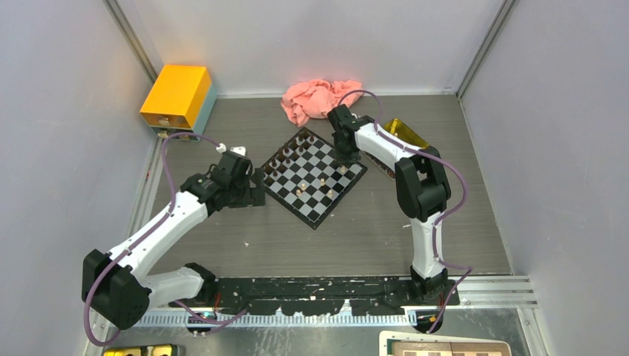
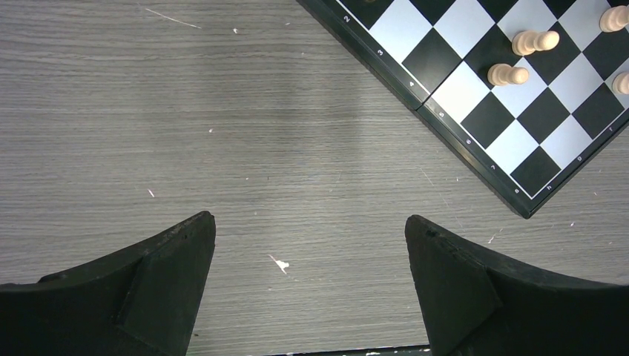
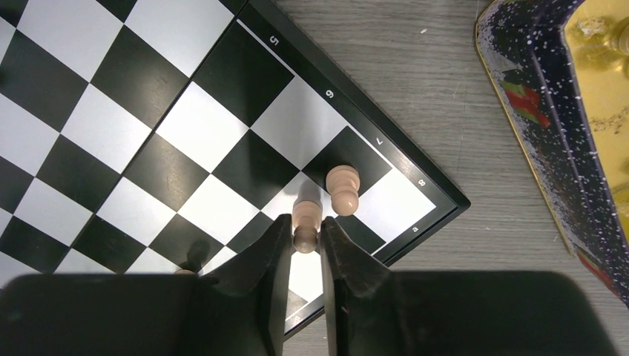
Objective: Set up the chess pieces on the board
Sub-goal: Place the chess piece on the chessboard, then pick up the chess piece from the chessboard, then place the chess piece on the chessboard, then move the chess piece to the chessboard.
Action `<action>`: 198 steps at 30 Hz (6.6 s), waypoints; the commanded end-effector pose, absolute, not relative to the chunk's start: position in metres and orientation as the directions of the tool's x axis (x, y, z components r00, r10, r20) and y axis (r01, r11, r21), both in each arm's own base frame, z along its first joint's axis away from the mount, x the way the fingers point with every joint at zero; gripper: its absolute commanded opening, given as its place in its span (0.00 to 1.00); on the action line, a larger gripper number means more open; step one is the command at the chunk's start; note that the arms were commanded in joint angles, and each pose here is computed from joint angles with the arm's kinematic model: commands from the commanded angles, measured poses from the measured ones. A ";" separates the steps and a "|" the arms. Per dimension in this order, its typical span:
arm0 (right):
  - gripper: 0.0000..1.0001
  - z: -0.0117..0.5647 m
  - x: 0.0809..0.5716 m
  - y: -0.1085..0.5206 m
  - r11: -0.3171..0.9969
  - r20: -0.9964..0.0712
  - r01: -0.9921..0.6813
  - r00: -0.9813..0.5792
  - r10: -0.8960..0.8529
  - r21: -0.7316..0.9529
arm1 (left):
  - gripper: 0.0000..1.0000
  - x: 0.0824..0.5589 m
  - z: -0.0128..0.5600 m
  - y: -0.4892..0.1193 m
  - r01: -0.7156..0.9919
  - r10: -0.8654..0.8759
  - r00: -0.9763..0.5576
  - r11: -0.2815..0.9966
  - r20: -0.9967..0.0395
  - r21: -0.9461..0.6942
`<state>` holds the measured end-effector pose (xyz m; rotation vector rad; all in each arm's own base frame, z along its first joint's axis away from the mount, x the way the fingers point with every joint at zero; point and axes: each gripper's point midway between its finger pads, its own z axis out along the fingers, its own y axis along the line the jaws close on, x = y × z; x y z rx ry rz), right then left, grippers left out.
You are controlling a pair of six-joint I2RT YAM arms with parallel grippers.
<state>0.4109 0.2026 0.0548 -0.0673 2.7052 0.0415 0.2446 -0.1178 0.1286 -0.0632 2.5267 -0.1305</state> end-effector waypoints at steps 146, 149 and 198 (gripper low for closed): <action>0.34 0.056 0.394 0.229 0.990 -0.419 -0.127 -0.904 -0.091 0.058 | 1.00 0.249 0.138 -0.120 -0.024 -0.107 -0.794 0.989 -0.599 -0.146; 0.41 0.059 0.395 0.229 0.989 -0.428 -0.130 -0.899 -0.091 0.063 | 1.00 0.248 0.138 -0.121 -0.023 -0.108 -0.794 0.989 -0.599 -0.147; 0.46 0.081 0.362 0.281 0.945 -0.438 -0.297 -0.873 -0.212 0.134 | 1.00 0.240 0.143 -0.121 -0.032 -0.144 -0.784 0.981 -0.604 -0.193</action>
